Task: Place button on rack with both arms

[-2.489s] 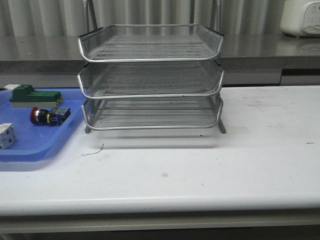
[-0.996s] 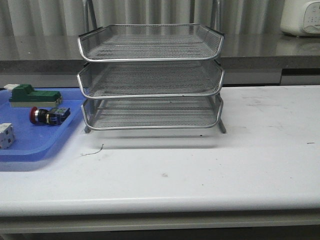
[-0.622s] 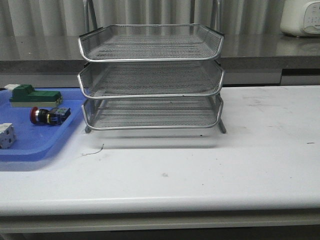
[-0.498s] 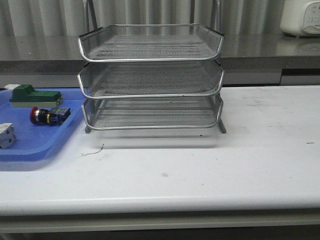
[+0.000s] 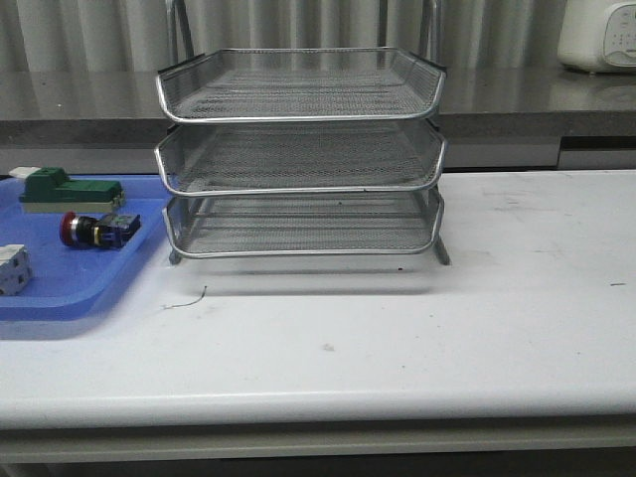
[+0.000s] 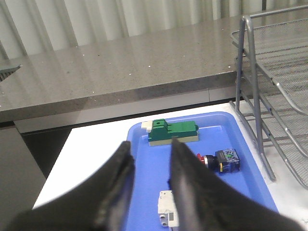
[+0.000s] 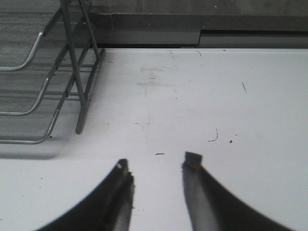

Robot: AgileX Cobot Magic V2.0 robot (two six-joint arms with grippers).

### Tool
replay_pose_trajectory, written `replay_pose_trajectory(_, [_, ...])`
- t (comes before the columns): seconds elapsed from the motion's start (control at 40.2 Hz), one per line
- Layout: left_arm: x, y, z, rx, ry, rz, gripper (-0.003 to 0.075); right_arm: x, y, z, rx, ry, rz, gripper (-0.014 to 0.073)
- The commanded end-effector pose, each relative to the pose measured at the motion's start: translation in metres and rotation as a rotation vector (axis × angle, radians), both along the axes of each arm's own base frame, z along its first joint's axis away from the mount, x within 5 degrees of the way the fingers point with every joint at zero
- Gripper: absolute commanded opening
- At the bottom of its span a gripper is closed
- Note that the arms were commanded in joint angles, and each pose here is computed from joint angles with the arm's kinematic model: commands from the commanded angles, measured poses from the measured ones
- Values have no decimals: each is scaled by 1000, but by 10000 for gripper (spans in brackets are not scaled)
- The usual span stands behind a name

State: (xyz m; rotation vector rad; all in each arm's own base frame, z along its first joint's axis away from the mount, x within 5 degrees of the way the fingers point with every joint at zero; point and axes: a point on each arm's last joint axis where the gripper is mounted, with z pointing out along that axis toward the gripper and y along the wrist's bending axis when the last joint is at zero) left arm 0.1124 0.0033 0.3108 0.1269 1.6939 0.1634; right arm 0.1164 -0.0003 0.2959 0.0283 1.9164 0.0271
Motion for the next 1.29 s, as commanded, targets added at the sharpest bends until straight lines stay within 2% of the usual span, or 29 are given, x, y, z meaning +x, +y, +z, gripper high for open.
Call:
replay_pose_trajectory(0.0, [1, -1, 18, -11, -97, -10, 544, 4, -1, 18, 0, -113, -12, 507])
replay_pose_trajectory(0.05, [1, -1, 18, -11, -97, -10, 608, 4, -1, 19, 9, -116, -13, 537])
replay_pose_trajectory(0.1, [1, -1, 17, -11, -95, -10, 631, 4, -1, 19, 33, -119, -14, 536])
replay_pose_trajectory(0.199, [1, -1, 17, -11, -95, -10, 629, 9, 1, 16, 104, -88, -14, 536])
replay_pose_trajectory(0.299, [1, -1, 17, -11, -95, -10, 629, 26, 3, 12, 177, 4, -17, 536])
replay_pose_trajectory(0.473, [1, -1, 17, -11, -95, -10, 629, 70, 6, 5, 328, 138, -44, 536])
replay_pose_trajectory(0.597, [1, -1, 17, -11, -95, -10, 629, 107, 14, -3, 372, 237, -33, 536])
replay_pose_trajectory(0.846, [1, -1, 17, -11, -95, -10, 629, 161, 56, -18, 428, 363, 101, 513])
replay_pose_trajectory(0.971, [1, -1, 17, -11, -95, -10, 629, 179, 70, -21, 494, 404, 165, 465])
replay_pose_trajectory(1.17, [1, -1, 17, -11, -95, -10, 629, 205, 87, -28, 600, 429, 277, 464])
replay_pose_trajectory(1.27, [1, -1, 17, -11, -95, -10, 629, 215, 91, -35, 651, 432, 288, 464])
